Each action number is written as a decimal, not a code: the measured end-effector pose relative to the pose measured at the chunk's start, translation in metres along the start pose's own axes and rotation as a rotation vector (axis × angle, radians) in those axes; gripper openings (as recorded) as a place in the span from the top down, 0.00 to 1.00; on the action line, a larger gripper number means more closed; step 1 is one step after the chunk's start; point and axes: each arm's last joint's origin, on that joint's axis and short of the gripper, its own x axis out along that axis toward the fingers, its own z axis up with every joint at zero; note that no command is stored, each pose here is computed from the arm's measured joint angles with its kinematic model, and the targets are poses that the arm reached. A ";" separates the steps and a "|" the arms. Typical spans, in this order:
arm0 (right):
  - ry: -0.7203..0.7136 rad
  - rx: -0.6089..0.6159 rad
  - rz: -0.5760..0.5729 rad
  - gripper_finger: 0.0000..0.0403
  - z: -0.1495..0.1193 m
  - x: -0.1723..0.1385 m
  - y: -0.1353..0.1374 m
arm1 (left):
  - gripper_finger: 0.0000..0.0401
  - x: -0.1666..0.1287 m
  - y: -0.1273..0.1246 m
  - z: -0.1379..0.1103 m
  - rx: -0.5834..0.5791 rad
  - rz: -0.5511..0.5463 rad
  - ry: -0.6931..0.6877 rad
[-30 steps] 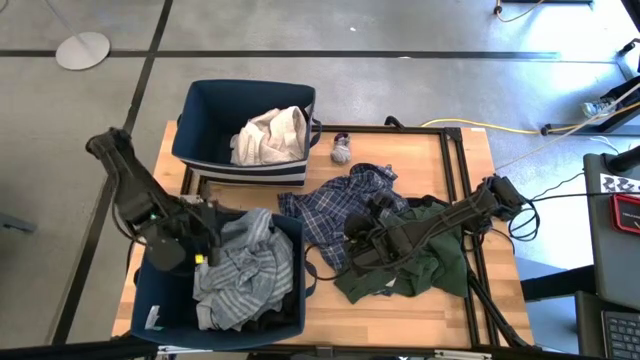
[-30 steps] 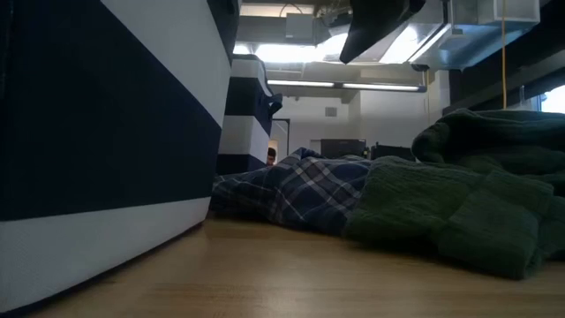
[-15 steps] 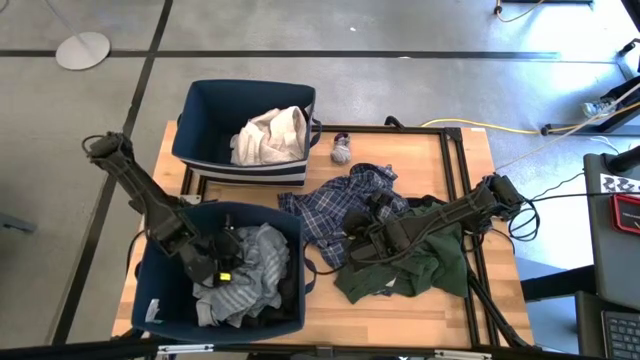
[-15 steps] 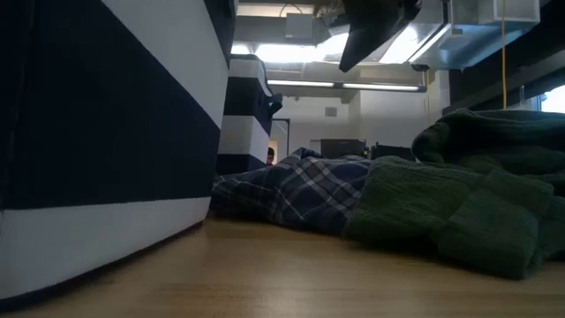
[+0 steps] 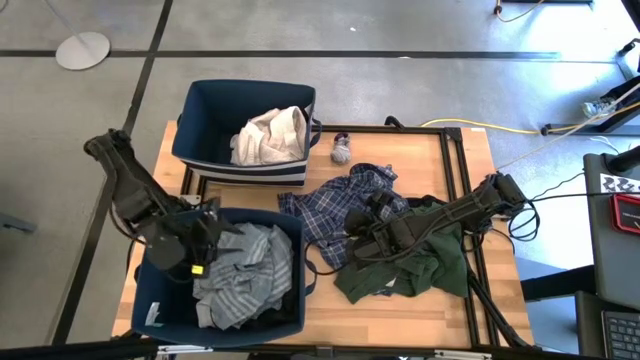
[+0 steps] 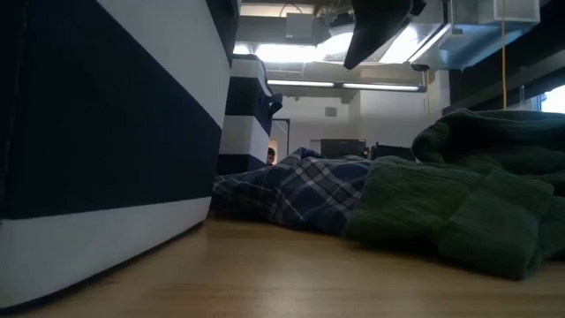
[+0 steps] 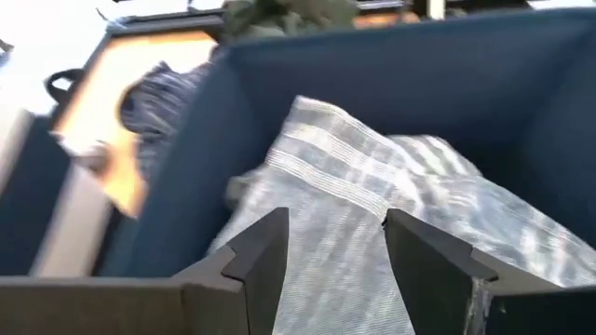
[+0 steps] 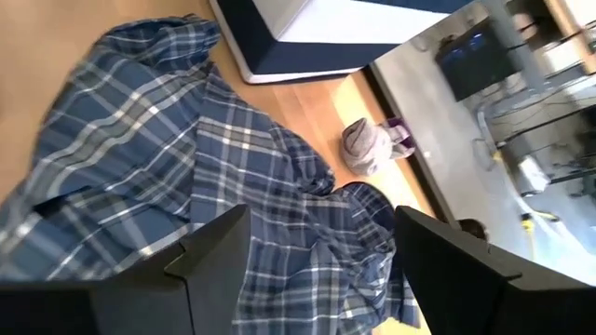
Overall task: Sort clothes
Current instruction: Put the light blue long sleeve into the bottom blue laundry organizer, then put the green long sleeve into the bottom blue laundry organizer
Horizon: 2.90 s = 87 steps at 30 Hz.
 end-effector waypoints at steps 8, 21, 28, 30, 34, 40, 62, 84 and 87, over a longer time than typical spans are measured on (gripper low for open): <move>-0.023 0.064 0.141 0.34 -0.002 -0.037 -0.024 | 0.57 -0.020 0.019 -0.004 0.056 0.272 -0.109; 0.348 0.332 0.348 0.34 -0.036 -0.071 -0.038 | 0.57 -0.009 0.017 -0.029 0.036 0.391 -0.173; 0.506 0.450 0.324 0.34 -0.067 -0.069 -0.017 | 0.57 0.001 0.015 -0.045 0.043 0.407 -0.156; 0.507 0.462 0.342 0.34 -0.074 -0.063 -0.008 | 0.57 0.004 0.015 -0.049 0.080 0.412 -0.138; 0.455 0.452 0.321 0.34 -0.085 -0.050 0.001 | 0.57 0.003 0.014 -0.048 0.093 0.411 -0.148; 0.393 0.425 0.242 0.34 -0.098 -0.036 0.004 | 0.57 0.004 0.014 -0.048 0.130 0.414 -0.142; 0.365 0.294 0.420 0.34 -0.153 0.015 0.036 | 0.57 0.003 0.014 -0.047 0.102 0.412 -0.148; 0.363 0.284 0.389 0.82 -0.175 0.031 0.035 | 0.57 0.003 0.014 -0.047 0.107 0.413 -0.147; 0.371 0.247 0.375 0.95 -0.165 0.023 0.033 | 0.57 0.003 0.014 -0.047 0.109 0.413 -0.147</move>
